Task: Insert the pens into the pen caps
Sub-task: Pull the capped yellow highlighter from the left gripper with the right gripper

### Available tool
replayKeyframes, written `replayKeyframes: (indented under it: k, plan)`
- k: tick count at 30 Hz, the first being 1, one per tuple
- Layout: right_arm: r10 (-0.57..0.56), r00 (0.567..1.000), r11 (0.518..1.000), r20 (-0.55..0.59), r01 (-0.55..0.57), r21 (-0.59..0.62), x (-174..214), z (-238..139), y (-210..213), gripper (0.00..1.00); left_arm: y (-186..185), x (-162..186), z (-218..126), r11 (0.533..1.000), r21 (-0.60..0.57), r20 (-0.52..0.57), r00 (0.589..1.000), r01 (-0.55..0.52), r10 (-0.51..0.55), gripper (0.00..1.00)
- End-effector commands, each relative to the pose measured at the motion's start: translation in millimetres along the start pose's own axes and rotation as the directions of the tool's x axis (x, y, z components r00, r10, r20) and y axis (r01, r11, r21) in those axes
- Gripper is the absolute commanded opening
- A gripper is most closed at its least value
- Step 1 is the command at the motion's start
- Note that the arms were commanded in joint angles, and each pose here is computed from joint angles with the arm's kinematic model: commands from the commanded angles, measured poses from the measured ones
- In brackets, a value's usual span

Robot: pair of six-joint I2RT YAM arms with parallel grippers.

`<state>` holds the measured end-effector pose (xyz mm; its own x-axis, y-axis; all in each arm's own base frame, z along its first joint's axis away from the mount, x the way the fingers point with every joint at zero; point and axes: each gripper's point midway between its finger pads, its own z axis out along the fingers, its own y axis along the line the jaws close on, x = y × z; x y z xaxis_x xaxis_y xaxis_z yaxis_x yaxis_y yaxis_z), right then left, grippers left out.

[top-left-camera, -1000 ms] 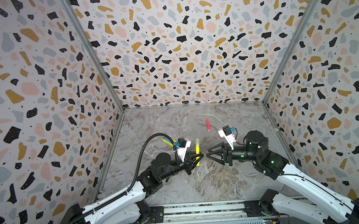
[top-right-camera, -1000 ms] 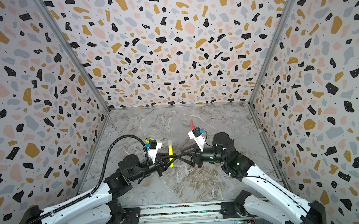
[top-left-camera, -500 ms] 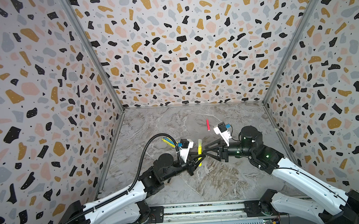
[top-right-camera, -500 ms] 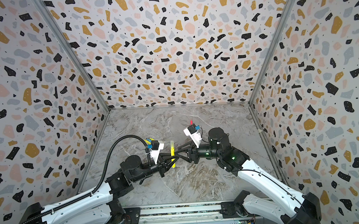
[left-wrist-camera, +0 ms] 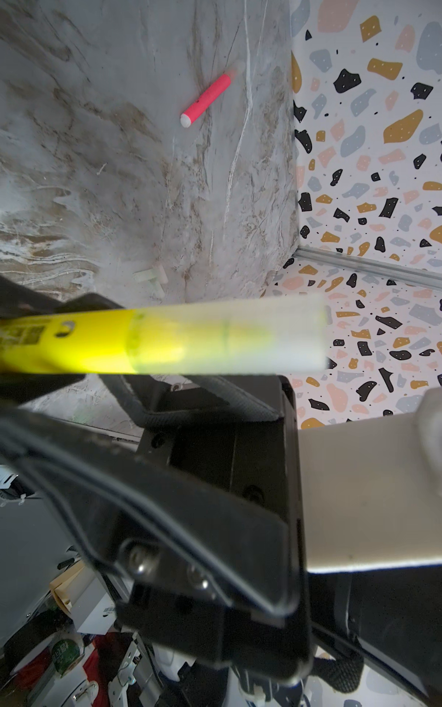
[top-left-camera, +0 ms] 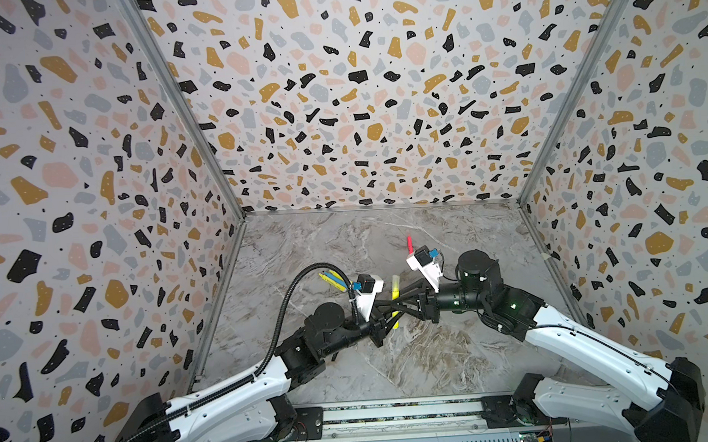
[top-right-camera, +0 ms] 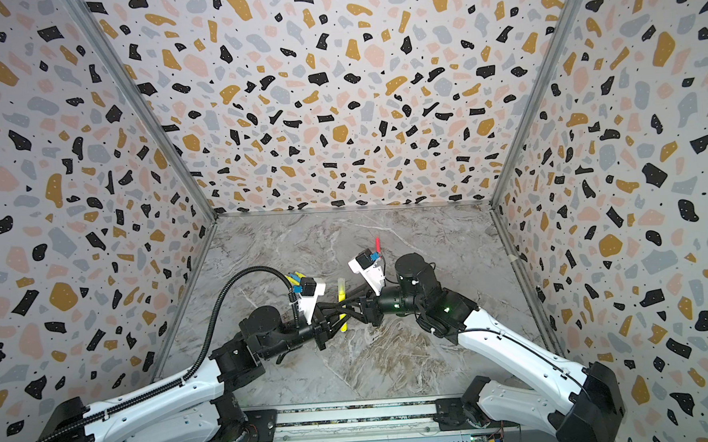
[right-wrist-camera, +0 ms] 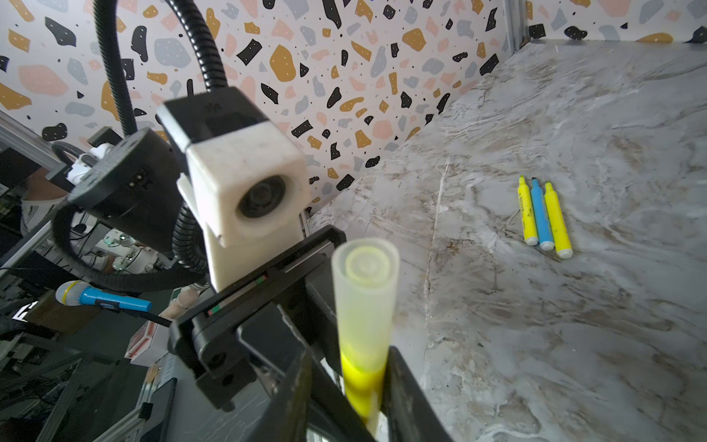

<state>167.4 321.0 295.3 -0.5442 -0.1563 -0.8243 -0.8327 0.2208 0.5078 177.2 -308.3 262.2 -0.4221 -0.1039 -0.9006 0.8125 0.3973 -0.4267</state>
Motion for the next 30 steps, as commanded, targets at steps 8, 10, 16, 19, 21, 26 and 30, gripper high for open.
replayKeyframes:
  k: [8, 10, 16, 19, 21, 26, 30]
  plan:
    - [-0.021, 0.999, 1.0, 0.026, 0.021, 0.005, -13, 2, 3, 0.11, -19, -28, -1, 0.997, 0.064, 0.083, 0.996, -0.043, 0.037, 0.0]
    - [-0.018, 0.999, 1.0, 0.026, 0.017, 0.017, -13, 2, 1, 0.06, -19, -27, -1, 0.997, 0.062, 0.08, 0.996, -0.041, 0.036, 0.0]
    - [-0.016, 0.999, 0.999, 0.038, 0.014, 0.044, -15, 0, -3, 0.03, -16, -26, -1, 0.998, 0.05, 0.076, 0.996, -0.043, 0.039, 0.0]
    - [-0.014, 0.999, 0.998, 0.042, 0.012, 0.057, -17, 0, -5, 0.02, -13, -25, 0, 0.999, 0.031, 0.069, 0.997, -0.034, 0.032, 0.06]
    - [-0.013, 0.999, 0.997, 0.05, 0.009, 0.071, -19, -1, -7, 0.02, -10, -21, 3, 0.999, 0.024, 0.047, 0.999, -0.029, 0.028, 0.19]
    - [0.013, 0.998, 0.987, 0.067, -0.024, 0.159, -25, -9, -26, 0.02, 4, -9, 2, 0.999, -0.048, 0.01, 1.0, -0.025, 0.026, 0.37]
    - [0.048, 0.995, 0.967, 0.086, -0.068, 0.246, -28, -22, -50, 0.02, 22, -4, -10, 0.988, -0.15, 0.012, 1.0, -0.027, 0.029, 0.4]
